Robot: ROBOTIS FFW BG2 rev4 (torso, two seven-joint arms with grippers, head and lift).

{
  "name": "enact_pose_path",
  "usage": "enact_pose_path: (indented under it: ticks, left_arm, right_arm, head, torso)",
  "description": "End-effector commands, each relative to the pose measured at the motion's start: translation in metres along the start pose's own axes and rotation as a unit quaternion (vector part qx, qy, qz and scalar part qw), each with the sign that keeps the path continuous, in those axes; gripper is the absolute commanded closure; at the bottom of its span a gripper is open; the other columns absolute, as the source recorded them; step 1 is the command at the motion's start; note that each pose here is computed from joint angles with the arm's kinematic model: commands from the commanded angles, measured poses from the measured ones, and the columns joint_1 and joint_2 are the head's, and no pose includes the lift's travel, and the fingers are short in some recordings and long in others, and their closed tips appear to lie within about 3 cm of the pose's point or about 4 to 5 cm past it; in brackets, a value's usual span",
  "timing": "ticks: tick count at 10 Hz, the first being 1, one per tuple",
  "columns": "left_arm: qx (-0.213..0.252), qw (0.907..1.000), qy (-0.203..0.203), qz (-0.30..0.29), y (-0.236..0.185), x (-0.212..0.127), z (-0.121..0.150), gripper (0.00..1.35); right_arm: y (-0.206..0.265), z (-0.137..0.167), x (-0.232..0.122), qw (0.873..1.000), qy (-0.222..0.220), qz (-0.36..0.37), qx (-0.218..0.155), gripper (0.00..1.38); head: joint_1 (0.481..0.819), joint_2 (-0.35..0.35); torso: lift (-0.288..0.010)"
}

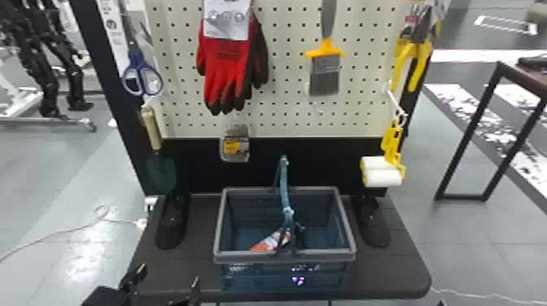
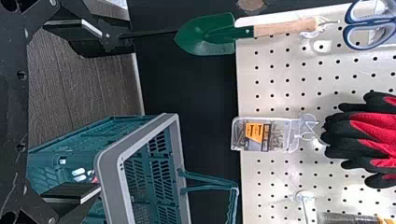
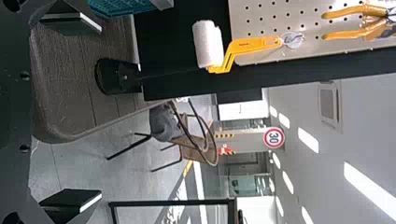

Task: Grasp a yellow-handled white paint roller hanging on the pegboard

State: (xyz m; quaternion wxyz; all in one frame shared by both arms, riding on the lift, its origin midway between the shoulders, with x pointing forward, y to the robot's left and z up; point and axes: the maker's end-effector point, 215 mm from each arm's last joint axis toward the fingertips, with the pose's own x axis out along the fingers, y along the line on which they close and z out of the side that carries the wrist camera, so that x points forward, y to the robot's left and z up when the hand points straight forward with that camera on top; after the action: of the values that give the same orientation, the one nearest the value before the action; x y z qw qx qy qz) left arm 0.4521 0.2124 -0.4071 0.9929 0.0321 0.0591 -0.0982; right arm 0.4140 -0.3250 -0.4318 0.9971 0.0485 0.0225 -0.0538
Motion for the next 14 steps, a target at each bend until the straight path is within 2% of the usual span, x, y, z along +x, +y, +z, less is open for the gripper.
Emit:
enact_pose_path:
  ticks: [1, 4, 7, 11, 14]
  left_arm:
    - [0.0, 1.0, 0.0, -0.001, 0.0, 0.0, 0.0, 0.15]
    - [-0.001, 1.0, 0.001, -0.001, 0.0, 0.0, -0.001, 0.15]
    - [-0.003, 1.0, 0.0, -0.003, -0.003, 0.003, 0.0, 0.15]
    - [-0.003, 1.0, 0.0, -0.008, -0.005, 0.006, 0.001, 0.15]
    - [0.002, 0.9998, -0.002, -0.02, -0.01, 0.014, 0.004, 0.15]
  right_arm:
    - [-0.004, 0.01, 0.013, 1.0, 0.004, 0.007, -0.008, 0.07]
    - [-0.017, 0.033, 0.04, 0.999, 0.007, 0.041, -0.022, 0.07]
    - [-0.021, 0.059, 0.089, 0.993, 0.024, 0.111, -0.035, 0.07]
    - [0.003, 0.089, 0.14, 0.988, 0.005, 0.153, -0.002, 0.07]
    - [0.04, 0.117, 0.179, 0.978, -0.006, 0.21, 0.007, 0.06]
  head:
    - [0.549, 0.0]
    - [0.549, 0.0]
    - [0.549, 0.0]
    - [0.549, 0.0]
    - [0.549, 0.0]
  torso:
    - [-0.1]
    - [-0.1]
    - [-0.1]
    - [-0.1]
    - [-0.1]
